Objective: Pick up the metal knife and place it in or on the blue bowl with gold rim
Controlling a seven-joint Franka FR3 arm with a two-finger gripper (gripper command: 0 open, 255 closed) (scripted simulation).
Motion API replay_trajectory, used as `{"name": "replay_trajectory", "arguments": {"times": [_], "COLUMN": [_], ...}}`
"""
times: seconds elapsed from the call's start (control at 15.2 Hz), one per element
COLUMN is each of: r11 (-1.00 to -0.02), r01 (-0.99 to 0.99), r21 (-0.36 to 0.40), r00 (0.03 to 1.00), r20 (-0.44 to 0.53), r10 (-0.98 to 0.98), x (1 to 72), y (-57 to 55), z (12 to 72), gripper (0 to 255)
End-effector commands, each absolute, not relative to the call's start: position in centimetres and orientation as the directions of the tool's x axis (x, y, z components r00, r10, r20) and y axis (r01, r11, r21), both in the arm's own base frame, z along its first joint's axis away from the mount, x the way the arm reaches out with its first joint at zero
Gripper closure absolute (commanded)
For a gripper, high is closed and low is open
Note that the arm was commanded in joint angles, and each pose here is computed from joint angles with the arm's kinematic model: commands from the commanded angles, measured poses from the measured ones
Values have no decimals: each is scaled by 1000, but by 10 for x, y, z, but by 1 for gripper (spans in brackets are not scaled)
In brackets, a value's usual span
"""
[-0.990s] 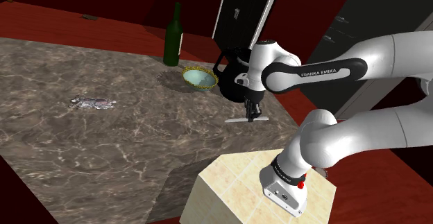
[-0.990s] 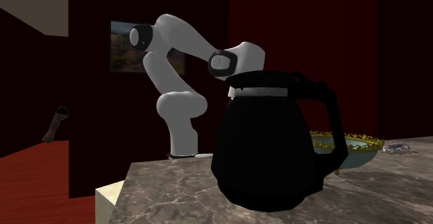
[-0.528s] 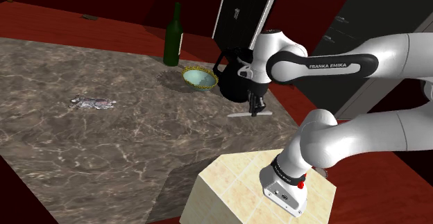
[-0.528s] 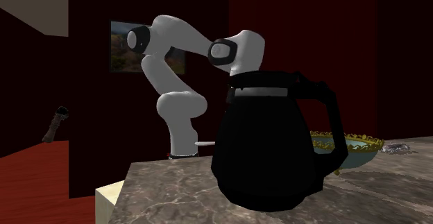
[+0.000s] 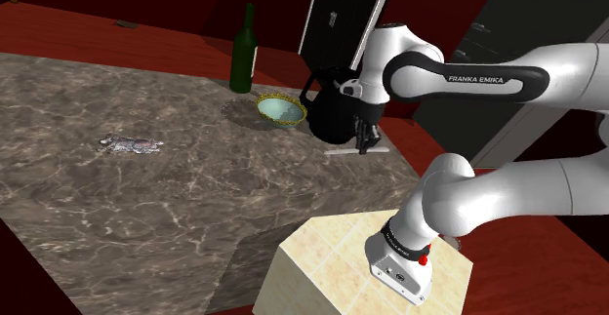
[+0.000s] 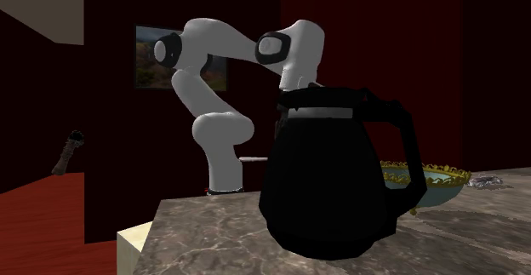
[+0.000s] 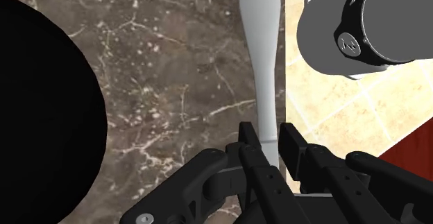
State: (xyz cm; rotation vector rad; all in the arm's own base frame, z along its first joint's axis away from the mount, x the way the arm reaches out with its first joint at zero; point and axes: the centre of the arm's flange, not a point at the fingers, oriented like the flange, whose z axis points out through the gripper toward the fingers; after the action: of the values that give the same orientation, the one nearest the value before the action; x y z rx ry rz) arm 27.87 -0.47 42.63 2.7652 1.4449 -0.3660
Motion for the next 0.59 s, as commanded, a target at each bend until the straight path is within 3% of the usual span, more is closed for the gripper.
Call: {"name": "replay_trajectory", "arguments": {"times": [0.0,0.53], "r11": [-577,-577], "r01": [810,810], "r21": [-107,-107], "r00": [550,550], "r20": [-205,-205], "r10": [810,810], "x": [280,280], "y": [-5,-5], "z": [437,479], "gripper": [255,255]}}
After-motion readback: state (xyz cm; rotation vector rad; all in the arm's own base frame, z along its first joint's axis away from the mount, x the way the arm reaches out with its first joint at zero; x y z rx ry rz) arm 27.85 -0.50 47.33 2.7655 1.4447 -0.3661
